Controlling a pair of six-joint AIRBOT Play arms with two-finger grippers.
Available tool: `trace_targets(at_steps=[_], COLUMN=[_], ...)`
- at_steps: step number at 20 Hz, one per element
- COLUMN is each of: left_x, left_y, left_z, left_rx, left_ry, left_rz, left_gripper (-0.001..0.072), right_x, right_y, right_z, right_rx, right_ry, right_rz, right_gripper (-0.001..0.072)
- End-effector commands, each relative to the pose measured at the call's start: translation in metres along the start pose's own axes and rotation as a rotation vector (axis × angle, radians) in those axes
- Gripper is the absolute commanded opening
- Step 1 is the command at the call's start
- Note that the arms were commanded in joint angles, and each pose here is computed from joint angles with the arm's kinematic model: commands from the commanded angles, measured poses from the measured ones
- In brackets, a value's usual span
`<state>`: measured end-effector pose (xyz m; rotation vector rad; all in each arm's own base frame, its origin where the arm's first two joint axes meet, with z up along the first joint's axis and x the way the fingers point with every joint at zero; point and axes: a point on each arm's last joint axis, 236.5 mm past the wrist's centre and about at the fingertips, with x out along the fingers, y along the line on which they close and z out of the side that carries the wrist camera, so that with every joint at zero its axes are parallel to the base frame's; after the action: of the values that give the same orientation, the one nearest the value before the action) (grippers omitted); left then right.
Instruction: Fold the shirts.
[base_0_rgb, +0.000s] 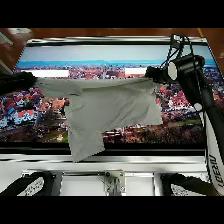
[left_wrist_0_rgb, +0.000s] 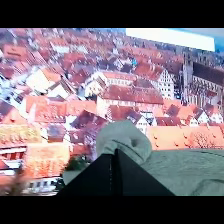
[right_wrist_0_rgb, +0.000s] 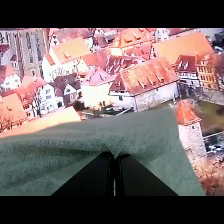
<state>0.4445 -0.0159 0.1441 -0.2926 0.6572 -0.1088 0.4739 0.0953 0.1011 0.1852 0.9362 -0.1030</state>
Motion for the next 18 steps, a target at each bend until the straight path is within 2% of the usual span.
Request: trace_targets(at_steps=[1,4,6,7,8,9,11,13,14,15,16,17,18], left_x=[0.074,0.104,0.108,0.105,0.100,0.090,0.057,0.012,-0.010,-0.029,-0.042,-0.049,-0.051], left_y=[-0.026,-0.048,-0.052,-0.050,-0.044,-0.033,0.002,0.052,0.074,0.091,0.099,0.099,0.090], left_z=[-0.057,-0.110,-0.129,-0.130,-0.126,-0.121,-0.107,-0.112,-0.124,-0.143,-0.165,-0.189,-0.218], left_rx=[-0.131,-0.125,-0.160,-0.165,-0.167,-0.169,-0.184,-0.186,-0.210,-0.247,-0.281,-0.310,-0.343], left_ry=[0.175,0.334,0.405,0.417,0.431,0.462,0.548,0.654,0.710,0.769,0.809,0.837,0.864], left_rz=[-0.103,-0.132,-0.132,-0.132,-0.129,-0.119,-0.074,0.018,0.070,0.106,0.114,0.096,0.044], left_gripper=[0.0029,0.0029,0.0049,0.0238,0.0492,0.0617,0.0617,0.0589,0.0526,0.0507,0.0513,0.0560,0.0717], right_x=[0.039,0.058,0.067,0.066,0.062,0.053,0.020,-0.036,-0.064,-0.086,-0.095,-0.095,-0.086], right_y=[0.004,-0.001,-0.001,-0.002,-0.006,-0.018,-0.074,-0.167,-0.210,-0.245,-0.269,-0.278,-0.274], right_z=[-0.012,-0.035,-0.041,-0.040,-0.036,-0.030,-0.010,0.000,0.000,-0.008,-0.023,-0.042,-0.061], right_rx=[0.109,0.093,0.094,0.093,0.069,0.017,-0.127,-0.239,-0.258,-0.241,-0.171,-0.075,0.024], right_ry=[0.083,0.171,0.192,0.187,0.181,0.179,0.172,0.214,0.258,0.314,0.377,0.434,0.485], right_rz=[0.059,0.021,0.015,0.015,0.010,-0.009,-0.162,-0.457,-0.588,-0.655,-0.647,-0.582,-0.454], right_gripper=[0.0050,0.0051,0.0103,0.0422,0.0666,0.0666,0.0665,0.0663,0.0625,0.0502,0.0449,0.0453,0.0455])
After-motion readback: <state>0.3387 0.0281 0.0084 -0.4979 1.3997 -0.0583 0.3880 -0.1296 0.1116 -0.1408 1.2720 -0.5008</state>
